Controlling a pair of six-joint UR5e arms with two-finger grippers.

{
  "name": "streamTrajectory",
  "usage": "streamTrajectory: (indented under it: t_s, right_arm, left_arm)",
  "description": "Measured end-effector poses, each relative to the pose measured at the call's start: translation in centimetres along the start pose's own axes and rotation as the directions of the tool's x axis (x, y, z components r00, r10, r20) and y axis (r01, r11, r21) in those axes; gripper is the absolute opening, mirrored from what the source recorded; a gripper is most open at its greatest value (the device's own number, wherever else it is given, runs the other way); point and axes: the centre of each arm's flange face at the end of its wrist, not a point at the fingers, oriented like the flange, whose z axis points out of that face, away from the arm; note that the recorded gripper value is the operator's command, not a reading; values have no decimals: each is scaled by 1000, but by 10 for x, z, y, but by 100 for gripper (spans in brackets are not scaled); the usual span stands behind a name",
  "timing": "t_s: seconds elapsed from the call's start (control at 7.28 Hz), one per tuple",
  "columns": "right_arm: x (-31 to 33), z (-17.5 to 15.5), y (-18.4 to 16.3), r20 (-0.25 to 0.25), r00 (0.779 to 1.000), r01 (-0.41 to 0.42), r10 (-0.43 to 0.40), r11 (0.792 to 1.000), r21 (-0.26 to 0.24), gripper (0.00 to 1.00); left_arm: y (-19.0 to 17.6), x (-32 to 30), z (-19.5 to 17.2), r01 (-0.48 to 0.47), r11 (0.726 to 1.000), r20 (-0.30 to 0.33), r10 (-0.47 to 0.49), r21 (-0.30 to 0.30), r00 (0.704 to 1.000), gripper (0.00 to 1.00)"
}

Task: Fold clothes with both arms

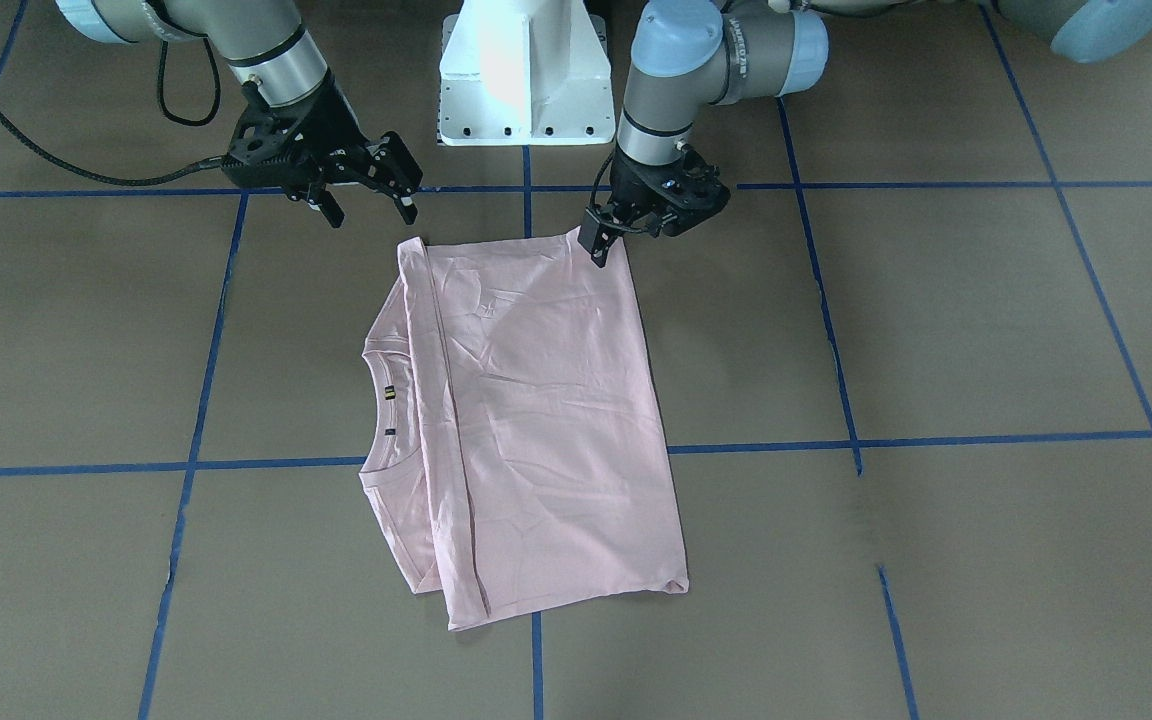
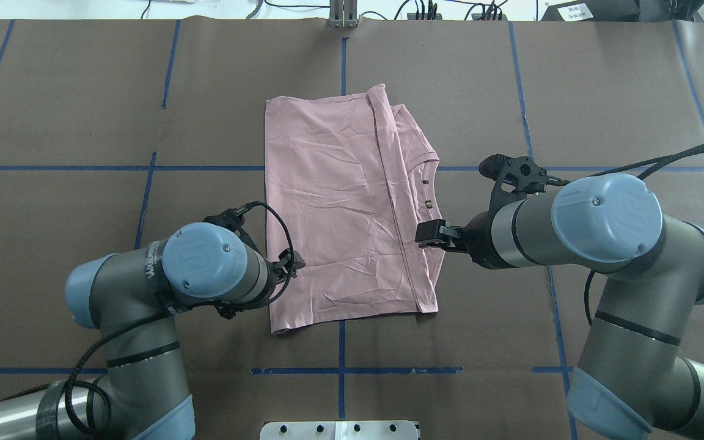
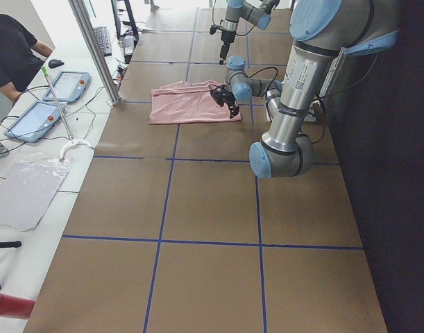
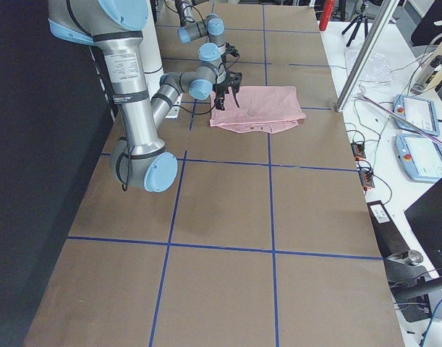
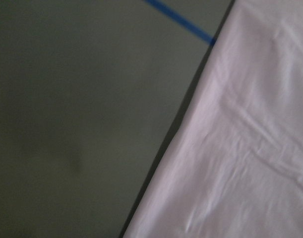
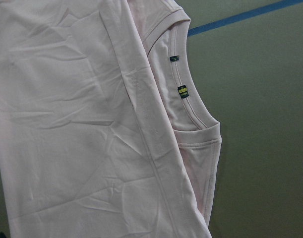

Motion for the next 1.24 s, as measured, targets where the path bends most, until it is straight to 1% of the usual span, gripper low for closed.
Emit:
streamTrajectory:
  t_s: [0.14, 0.41, 0.69, 0.82, 0.96, 1.1, 1.24]
  right_arm:
    - [-3, -1, 0, 5, 1000, 1, -1, 1000, 1, 100]
    - [-4, -1, 0, 8, 1000, 2, -2, 1000, 2, 100]
    - [-5, -2, -1, 9, 1000, 2, -2, 1000, 3, 100]
    - [-5, -3, -1, 10, 1000, 1, -1, 1000, 3, 100]
    - [-5, -3, -2, 12, 1000, 1, -1, 1000, 3, 100]
    - [-5, -4, -2, 12, 1000, 1, -1, 1000, 3, 100]
    - [-5, -4, -2, 12, 1000, 0, 0, 1000, 3, 100]
  left_arm:
    - [15, -6, 8, 8, 1000, 23, -8, -6, 1000, 100]
    - [28, -10, 21, 11, 1000, 50, -10, -8, 999, 100]
    - [32, -10, 35, 8, 1000, 71, -9, 5, 997, 95]
    - [33, -9, 36, 7, 1000, 71, -8, 5, 997, 92]
    - [34, -8, 34, 6, 1000, 68, -6, 4, 998, 82]
    - [35, -8, 33, 5, 1000, 65, -5, 2, 998, 67]
    - [35, -7, 32, 4, 1000, 63, -4, 1, 998, 37]
